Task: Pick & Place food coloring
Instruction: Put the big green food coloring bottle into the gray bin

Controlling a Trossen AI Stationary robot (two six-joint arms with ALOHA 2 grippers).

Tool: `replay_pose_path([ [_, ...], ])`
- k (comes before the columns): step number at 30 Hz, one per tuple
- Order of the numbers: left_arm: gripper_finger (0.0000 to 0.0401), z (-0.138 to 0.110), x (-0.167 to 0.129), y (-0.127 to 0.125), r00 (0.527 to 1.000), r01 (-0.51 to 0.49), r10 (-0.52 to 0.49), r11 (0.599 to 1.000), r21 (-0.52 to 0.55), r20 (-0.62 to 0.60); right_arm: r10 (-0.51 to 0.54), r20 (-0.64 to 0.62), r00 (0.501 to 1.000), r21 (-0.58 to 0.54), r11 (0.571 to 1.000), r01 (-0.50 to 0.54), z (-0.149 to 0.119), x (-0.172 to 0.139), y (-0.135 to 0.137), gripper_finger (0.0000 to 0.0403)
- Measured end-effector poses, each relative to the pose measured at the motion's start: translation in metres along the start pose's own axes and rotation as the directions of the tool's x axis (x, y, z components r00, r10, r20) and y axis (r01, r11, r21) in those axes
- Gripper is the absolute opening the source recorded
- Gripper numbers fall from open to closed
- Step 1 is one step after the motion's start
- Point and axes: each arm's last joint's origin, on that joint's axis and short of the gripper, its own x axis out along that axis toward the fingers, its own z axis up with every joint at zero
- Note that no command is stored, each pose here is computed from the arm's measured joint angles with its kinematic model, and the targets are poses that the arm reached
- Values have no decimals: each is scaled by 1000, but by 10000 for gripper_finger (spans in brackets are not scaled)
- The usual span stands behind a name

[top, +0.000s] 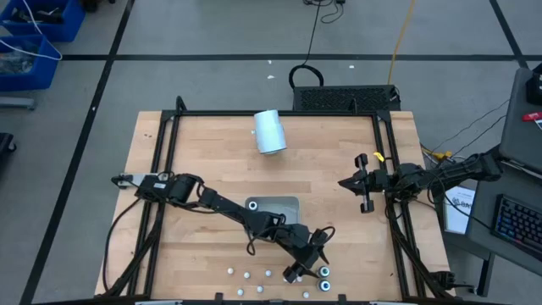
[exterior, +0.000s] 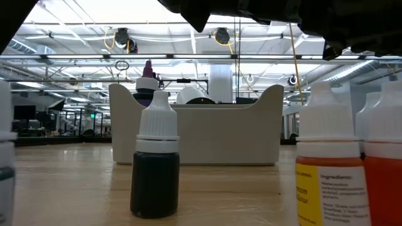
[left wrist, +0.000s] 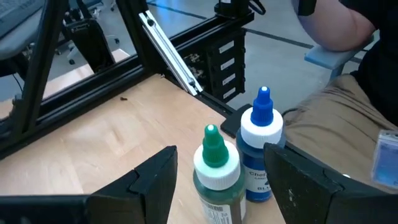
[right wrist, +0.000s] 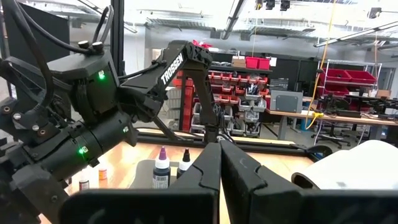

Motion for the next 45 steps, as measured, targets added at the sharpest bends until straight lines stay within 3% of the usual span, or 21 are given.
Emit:
replay_pose_path([
  [4, 241, 11, -7, 2, 998, -70, 70, 998, 6, -4, 0, 0, 1000, 0, 1000, 0, 0, 0, 0, 0],
  [8, 241, 50, -33, 3, 994, -114, 114, 992, 54, 6, 1, -7, 1000, -1, 1000, -1, -1, 0, 0, 0],
  [10, 241, 69, -51, 0, 982, -179, 183, 981, 78, -38, 1, -11, 1000, -1, 1000, -1, -1, 0, 0, 0],
  [15, 241, 126, -121, -12, 901, -376, 398, 915, 149, -173, 1, -16, 1000, -2, 1000, -1, -2, 0, 0, 0],
  [18, 240, 155, -168, -24, 848, -475, 492, 871, 130, -199, 2, -21, 1000, -2, 1000, -2, -2, 0, 0, 0],
  [24, 194, 169, -244, -54, 800, -574, 584, 812, 108, -139, 2, -21, 1000, -2, 1000, -2, -2, 0, 0, 0],
  [29, 134, 146, -297, -76, 759, -649, 649, 760, 26, -49, 2, -21, 1000, -2, 1000, -2, -2, 0, 0, 0],
  [34, 64, 94, -338, -98, 694, -715, 720, 693, -86, 31, 2, -21, 1000, -2, 1000, -2, -2, 0, 0, 0],
  [37, 17, 53, -351, -111, 674, -727, 737, 674, -134, 48, 2, -22, 1000, 9, 1000, -2, -2, 0, 0, 0],
  [40, 8, 18, -361, -121, 648, -745, 759, 649, -153, 62, 2, -22, 1000, 23, 1000, -2, -2, 0, 0, 0],
  [45, 4, -20, -384, -127, 572, -793, 814, 581, -183, 101, 2, -22, 1000, 24, 1000, -1, -2, 0, 0, 0],
])
